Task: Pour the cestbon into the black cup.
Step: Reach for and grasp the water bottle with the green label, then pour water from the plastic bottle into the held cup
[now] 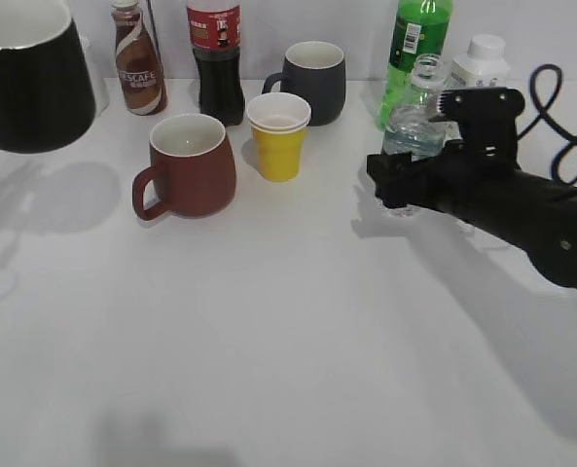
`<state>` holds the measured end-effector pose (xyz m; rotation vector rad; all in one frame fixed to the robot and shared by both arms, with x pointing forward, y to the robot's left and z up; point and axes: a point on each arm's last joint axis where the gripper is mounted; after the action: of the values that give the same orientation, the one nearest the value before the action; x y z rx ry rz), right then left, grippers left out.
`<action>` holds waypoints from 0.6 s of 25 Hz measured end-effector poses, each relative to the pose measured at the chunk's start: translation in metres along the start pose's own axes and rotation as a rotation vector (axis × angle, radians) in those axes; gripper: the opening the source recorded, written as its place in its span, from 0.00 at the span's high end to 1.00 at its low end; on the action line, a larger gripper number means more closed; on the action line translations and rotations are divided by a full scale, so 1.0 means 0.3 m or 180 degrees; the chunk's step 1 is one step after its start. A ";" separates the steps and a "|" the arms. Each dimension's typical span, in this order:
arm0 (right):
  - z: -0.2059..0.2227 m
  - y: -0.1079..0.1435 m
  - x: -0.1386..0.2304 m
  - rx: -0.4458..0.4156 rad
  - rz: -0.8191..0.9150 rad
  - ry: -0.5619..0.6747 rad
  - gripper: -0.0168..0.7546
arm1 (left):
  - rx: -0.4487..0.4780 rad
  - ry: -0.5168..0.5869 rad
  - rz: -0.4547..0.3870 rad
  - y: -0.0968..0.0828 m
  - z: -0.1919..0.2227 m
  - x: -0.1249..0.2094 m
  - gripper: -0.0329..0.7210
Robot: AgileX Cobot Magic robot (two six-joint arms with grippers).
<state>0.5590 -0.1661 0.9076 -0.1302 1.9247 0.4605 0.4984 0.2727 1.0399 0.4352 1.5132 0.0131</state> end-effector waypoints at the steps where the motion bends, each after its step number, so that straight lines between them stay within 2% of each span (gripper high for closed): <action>1: 0.021 -0.001 0.001 -0.0001 0.0001 -0.0008 0.18 | 0.0032 0.0004 -0.0006 -0.003 0.000 0.000 0.91; 3: 0.050 -0.002 0.001 0.0002 0.0010 -0.0023 0.23 | 0.0072 0.0017 -0.0033 -0.007 0.000 0.001 0.91; 5: 0.059 -0.002 0.000 -0.0006 0.0008 -0.0044 0.38 | 0.0123 0.0034 -0.0006 -0.012 0.000 0.003 0.91; 9: 0.047 0.026 -0.008 -0.0252 -0.0271 0.0048 0.39 | 0.0397 0.0106 -0.0007 -0.062 0.004 0.002 0.91; 13: -0.018 0.099 -0.086 -0.0743 -0.0970 0.0076 0.39 | 0.0827 0.0319 -0.0007 -0.179 0.005 -0.002 0.91; 15: -0.062 0.134 -0.142 -0.0849 -0.1276 0.0047 0.39 | 0.1040 0.0378 0.0019 -0.242 0.000 -0.009 0.91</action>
<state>0.5476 -0.1414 0.9625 -0.6804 1.7848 0.4413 0.4794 0.2050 1.0219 0.7102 1.6366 -0.2096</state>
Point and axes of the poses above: a point on each arm's last joint axis where the gripper is mounted, z pointing out along that axis toward the gripper, y along the wrist's bending axis when the last joint is at zero, x = y × z, and after that the axes turned 7 degrees about z, right-handed
